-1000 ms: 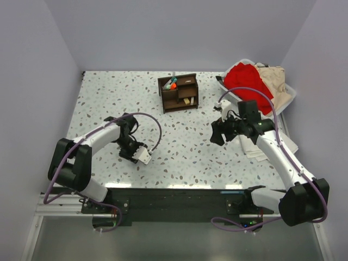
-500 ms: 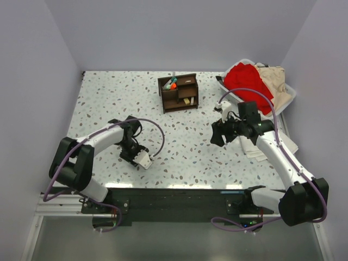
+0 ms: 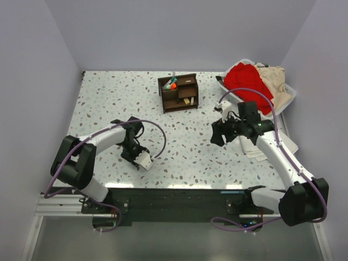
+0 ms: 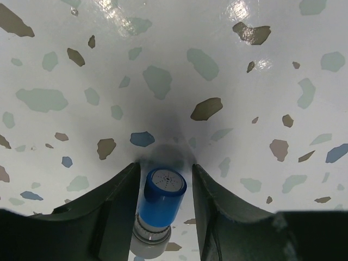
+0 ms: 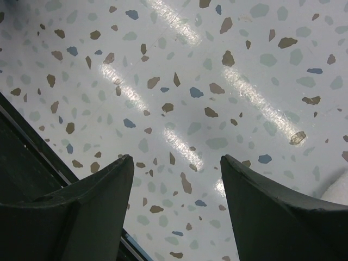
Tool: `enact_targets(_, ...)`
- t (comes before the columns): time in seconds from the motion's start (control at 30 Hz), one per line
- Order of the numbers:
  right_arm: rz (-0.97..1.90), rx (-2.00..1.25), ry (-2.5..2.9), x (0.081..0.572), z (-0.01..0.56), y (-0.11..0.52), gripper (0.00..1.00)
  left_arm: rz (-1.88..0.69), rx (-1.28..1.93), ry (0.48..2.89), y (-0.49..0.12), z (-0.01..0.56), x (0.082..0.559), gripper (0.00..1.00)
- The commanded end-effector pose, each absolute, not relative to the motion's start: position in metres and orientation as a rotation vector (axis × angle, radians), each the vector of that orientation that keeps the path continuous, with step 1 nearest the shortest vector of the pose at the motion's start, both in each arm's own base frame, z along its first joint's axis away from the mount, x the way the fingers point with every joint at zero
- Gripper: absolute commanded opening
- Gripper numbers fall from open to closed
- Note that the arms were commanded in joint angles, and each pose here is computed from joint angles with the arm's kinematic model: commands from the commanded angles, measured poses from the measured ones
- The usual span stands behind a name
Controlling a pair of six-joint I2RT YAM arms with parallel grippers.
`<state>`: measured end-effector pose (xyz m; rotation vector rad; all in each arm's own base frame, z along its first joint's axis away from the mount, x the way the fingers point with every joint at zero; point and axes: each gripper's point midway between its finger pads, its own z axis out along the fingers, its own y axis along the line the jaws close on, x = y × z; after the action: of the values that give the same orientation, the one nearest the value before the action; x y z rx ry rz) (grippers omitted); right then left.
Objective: Sort the stationery into containers
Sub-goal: Pick up the stationery from the center of the board.
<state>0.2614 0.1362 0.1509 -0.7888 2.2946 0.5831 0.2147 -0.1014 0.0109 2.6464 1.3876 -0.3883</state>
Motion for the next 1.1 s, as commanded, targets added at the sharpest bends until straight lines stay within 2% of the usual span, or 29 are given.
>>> enact_targets(0.0,0.561,-0.757,2.252,0.268,0.16,0.135,0.69,-0.312,2.681,1.376,-0.094,0.008,0.219,0.48)
enact_targets(0.23,0.551,-0.75,2.252,0.269,0.161,0.132,0.69,-0.259,2.702,1.402,-0.086,-0.002,0.22,0.47)
enact_targets(0.33,0.541,-0.746,2.246,0.271,0.163,0.131,0.69,-0.265,2.689,1.413,-0.087,-0.002,0.22,0.42)
enact_targets(0.47,0.531,-0.743,2.25,0.271,0.163,0.129,0.69,-0.275,2.644,1.434,-0.095,0.004,0.228,0.29)
enact_targets(0.7,0.485,-0.752,2.235,0.278,0.178,0.125,0.69,-0.302,2.532,1.431,-0.115,0.019,0.239,0.18)
enact_targets(0.83,0.454,-0.761,2.235,0.28,0.183,0.121,0.69,-0.368,2.416,1.387,-0.14,0.045,0.241,0.14)
enact_targets(1.07,0.432,-0.743,2.266,0.28,0.181,0.115,0.69,-0.529,2.075,1.34,-0.2,0.14,0.263,0.1)
